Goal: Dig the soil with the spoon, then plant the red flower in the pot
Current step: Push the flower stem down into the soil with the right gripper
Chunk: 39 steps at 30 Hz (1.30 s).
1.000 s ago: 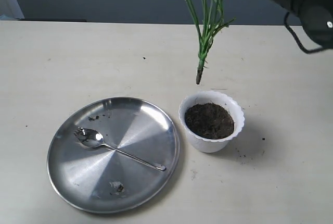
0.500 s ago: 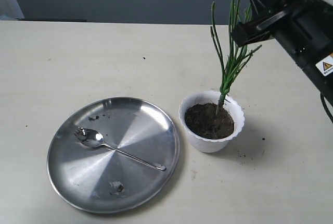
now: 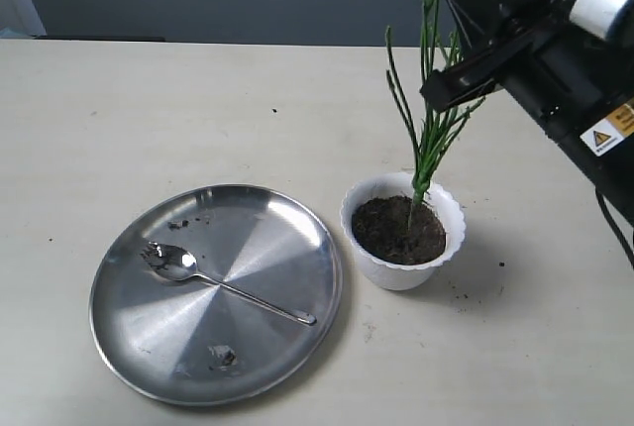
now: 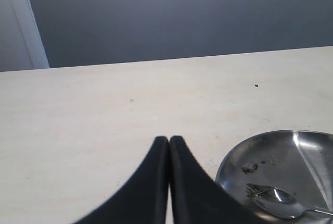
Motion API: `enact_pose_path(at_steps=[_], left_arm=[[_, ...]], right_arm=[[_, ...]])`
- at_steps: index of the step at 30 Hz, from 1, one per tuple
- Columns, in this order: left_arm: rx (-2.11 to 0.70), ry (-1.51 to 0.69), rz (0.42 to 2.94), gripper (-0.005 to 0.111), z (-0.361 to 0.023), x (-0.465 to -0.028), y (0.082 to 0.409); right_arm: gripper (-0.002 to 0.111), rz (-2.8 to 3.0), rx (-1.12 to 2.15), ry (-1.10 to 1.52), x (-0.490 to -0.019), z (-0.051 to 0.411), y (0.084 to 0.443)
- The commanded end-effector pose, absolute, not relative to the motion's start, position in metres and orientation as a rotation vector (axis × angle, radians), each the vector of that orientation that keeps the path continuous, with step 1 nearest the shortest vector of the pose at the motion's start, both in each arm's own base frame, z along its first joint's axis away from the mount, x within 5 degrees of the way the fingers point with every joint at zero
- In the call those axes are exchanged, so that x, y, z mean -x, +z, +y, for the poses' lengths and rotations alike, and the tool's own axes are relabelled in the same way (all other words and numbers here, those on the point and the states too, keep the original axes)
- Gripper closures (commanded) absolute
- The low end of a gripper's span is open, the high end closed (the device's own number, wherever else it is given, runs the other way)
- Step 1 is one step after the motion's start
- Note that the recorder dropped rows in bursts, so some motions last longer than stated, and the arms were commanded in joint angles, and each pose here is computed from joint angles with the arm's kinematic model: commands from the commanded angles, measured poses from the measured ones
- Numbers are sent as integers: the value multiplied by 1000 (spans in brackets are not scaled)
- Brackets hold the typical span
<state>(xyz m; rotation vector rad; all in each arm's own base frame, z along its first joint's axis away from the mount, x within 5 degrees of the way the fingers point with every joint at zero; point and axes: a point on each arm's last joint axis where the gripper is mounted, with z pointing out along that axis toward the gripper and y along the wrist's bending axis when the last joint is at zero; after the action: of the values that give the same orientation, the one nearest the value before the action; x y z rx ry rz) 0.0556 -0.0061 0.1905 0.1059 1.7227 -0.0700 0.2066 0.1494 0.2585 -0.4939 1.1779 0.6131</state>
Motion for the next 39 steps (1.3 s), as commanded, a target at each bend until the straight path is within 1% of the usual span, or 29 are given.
enact_pose_path(at_steps=[1, 6, 14, 32, 35, 39], left_arm=[[-106, -77, 1713, 106, -6, -55, 192], [-106, -77, 1713, 106, -6, -55, 192], [-106, -77, 1713, 106, -6, -55, 192], [-106, -77, 1713, 106, -6, -55, 192], [-106, -77, 1713, 106, -6, -55, 192], [-106, -77, 1713, 106, -6, -55, 192]], right_arm=[[109, 1244, 519, 609, -215, 155, 237], [109, 1295, 529, 606, -224, 160, 223], [109, 1207, 522, 596, -237, 169, 243], [109, 1186, 551, 548, -237, 169, 244], [109, 1200, 567, 533, -239, 170, 238], [109, 1244, 632, 547, -242, 176, 219]])
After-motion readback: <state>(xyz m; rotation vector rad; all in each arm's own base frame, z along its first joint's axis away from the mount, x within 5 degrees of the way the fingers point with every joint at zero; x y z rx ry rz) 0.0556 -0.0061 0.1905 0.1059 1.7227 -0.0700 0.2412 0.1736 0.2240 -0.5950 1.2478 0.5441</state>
